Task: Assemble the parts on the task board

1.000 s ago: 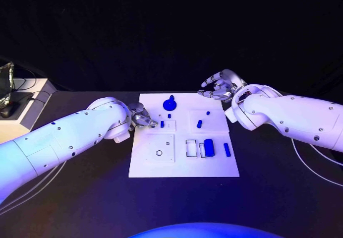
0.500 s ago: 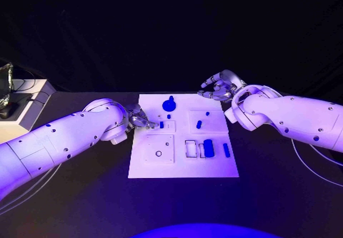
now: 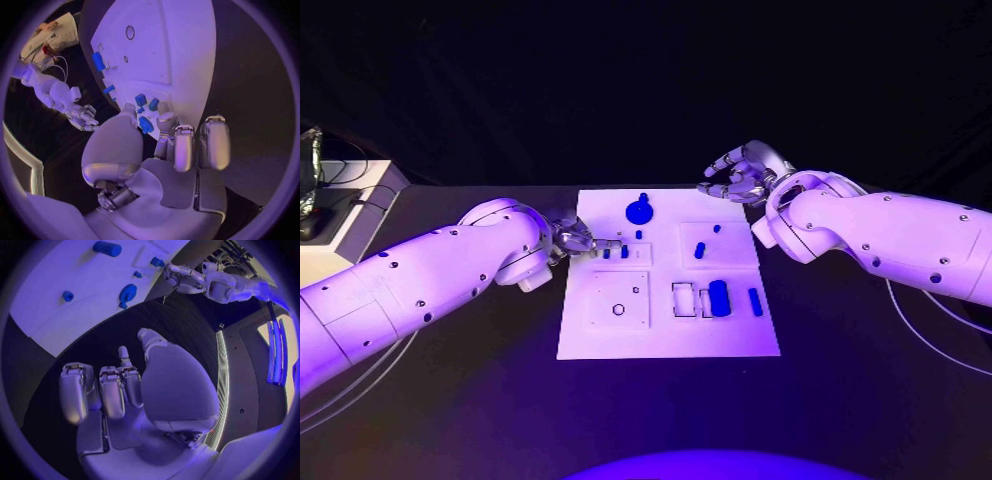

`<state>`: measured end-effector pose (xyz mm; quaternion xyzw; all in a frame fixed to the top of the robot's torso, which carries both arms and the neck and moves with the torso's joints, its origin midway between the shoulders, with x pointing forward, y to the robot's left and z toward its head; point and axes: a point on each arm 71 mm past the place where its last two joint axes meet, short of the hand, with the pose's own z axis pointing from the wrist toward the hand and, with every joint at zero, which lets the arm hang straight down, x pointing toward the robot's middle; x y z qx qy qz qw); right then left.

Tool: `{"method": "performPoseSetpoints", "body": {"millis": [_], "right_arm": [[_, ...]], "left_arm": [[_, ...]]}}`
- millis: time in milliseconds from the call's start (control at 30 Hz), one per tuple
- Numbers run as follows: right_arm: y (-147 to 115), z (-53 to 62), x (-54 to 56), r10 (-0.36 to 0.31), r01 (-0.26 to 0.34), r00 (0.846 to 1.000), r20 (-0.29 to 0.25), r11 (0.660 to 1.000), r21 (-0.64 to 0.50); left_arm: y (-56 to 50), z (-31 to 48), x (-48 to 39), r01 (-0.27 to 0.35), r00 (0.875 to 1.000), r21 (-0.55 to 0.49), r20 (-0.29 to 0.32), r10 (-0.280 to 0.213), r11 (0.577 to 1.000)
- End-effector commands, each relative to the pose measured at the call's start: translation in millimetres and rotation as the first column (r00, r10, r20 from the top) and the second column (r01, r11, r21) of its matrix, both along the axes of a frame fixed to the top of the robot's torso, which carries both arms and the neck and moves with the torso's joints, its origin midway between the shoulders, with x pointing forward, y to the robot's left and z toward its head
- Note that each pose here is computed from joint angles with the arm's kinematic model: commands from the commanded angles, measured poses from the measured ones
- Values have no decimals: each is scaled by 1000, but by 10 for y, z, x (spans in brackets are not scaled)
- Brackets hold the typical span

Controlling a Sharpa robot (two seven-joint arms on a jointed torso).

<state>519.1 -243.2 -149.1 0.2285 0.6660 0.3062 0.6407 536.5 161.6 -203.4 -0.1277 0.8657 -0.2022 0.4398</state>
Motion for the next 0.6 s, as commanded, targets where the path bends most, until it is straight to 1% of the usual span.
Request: {"method": "performPoseSetpoints", "body": {"millis": [33,67,200,300,367,467,533,600], "right_arm": [[8,6,-7,12,-12,1000,13,1000,-6],[6,7,-8,12,-12,1000,14,1000,-6],[-10,8,-9,8,-8,1000,16,1000,-6],[-19,11,-10,5,-4,1000,20,1000,-5],[-23,12,-10,3,-3,1000,22,1000,-4],[-25,16,-10,2,-2,1000,28,1000,-1],[-25,19,-9,2,-2,999,32,1000,3],[-26,22,-8,2,-2,999,36,1000,8]], "left_arm": [[10,63,3,-23,1000,-69,9,24,997],[15,80,6,-24,1000,-82,12,25,996],[46,200,22,-28,999,-224,12,31,974],[68,294,50,-23,998,-318,47,40,948],[75,350,75,-13,995,-373,84,48,928],[63,428,115,20,988,-465,144,54,885],[40,471,140,61,979,-494,199,44,867],[15,499,157,105,967,-488,252,25,866]]}}
